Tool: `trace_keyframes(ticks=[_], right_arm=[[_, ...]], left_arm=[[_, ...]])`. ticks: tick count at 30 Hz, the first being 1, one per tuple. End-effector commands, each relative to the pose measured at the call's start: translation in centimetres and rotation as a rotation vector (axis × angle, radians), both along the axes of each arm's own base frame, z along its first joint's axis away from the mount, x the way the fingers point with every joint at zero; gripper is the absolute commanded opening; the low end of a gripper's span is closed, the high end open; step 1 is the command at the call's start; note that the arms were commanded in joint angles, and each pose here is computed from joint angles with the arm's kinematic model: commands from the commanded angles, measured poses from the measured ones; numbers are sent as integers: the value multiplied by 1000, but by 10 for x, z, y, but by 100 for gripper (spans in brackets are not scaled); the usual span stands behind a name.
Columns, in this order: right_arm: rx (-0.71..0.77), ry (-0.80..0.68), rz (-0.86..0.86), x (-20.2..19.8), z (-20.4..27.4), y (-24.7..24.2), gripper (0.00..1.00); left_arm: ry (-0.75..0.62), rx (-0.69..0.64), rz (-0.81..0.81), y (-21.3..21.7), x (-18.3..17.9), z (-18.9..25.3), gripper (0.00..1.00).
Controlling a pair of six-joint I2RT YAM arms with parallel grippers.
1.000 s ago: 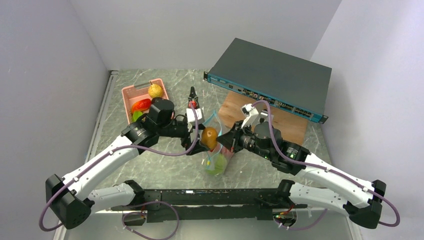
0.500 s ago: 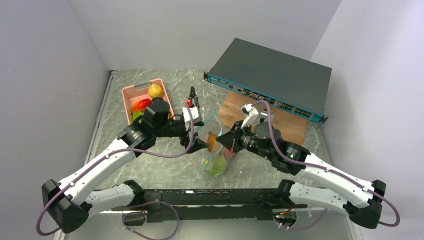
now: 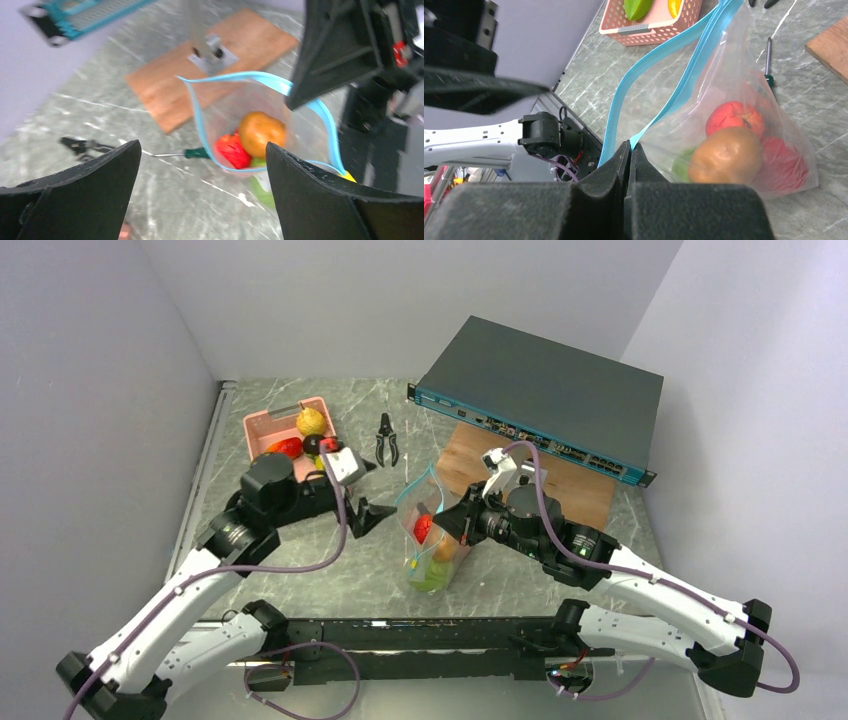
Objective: Place the food in the zip-top bag and seal the zipper
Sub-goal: Place the fake vegetable in the zipper food storage bag, then pick up the fake fruit from the bin.
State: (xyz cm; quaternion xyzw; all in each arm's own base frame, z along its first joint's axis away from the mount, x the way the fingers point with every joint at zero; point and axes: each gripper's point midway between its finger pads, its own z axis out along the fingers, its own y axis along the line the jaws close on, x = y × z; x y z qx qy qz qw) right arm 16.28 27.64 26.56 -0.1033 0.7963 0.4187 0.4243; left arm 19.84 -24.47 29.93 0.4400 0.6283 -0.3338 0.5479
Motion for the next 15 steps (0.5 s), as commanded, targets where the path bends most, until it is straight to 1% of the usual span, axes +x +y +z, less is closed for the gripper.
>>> trace_keyframes(ticks=[1,4,6,7,9,12,15], right_arm=[[56,-62,4,0,31,0,0],[56,-62,5,0,30,0,0],[60,-63,4,-1,30,-1,0],[61,-62,5,-1,30,-1,0],[61,-63,6,-1,30,-2,0],[55,-63,10,-2,30,-2,0],[50,-63,10,-2,32,-2,0]], left_arm=[[-120,-96,354,46,40,45,100],[-125,-138,604,88,58,60,100],[-111,-153,771,118,70,58,100],[-81,-183,841,131,75,56,100],[-49,-192,949,156,86,48,100],[44,-200,1104,192,108,25,100],[102,-148,1218,217,131,-2,100]])
